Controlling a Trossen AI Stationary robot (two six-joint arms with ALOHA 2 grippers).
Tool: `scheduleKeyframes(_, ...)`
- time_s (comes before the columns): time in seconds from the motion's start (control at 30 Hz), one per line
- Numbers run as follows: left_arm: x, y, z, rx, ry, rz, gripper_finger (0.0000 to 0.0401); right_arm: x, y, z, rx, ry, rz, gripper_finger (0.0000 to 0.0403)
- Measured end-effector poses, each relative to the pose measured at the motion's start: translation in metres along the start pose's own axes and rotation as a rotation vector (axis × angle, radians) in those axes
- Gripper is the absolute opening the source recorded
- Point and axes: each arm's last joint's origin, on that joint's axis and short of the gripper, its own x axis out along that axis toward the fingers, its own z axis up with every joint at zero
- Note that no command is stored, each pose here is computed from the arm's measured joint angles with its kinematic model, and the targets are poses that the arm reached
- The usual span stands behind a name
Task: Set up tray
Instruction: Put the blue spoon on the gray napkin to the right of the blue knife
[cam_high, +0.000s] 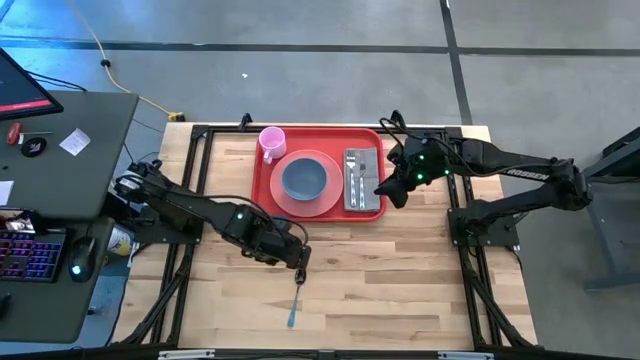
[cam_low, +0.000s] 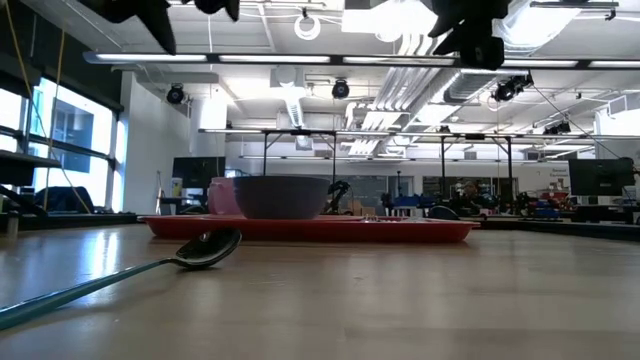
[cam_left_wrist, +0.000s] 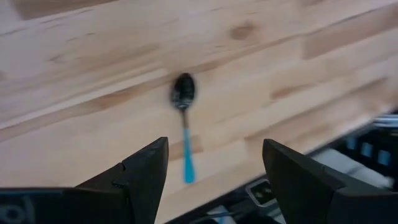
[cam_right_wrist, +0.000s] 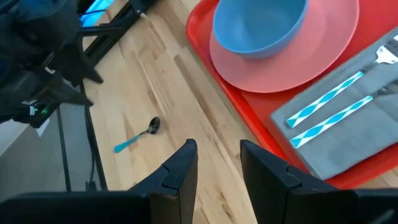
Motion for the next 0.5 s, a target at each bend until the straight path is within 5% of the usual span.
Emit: scheduleKeyframes(0.5, 0.0002, 0.0026, 0.0004, -0.001, -0.004, 0.026, 0.0291, 0.0020, 0.0070, -0.0064, -0.032, 0.002, -0.028, 0.0113)
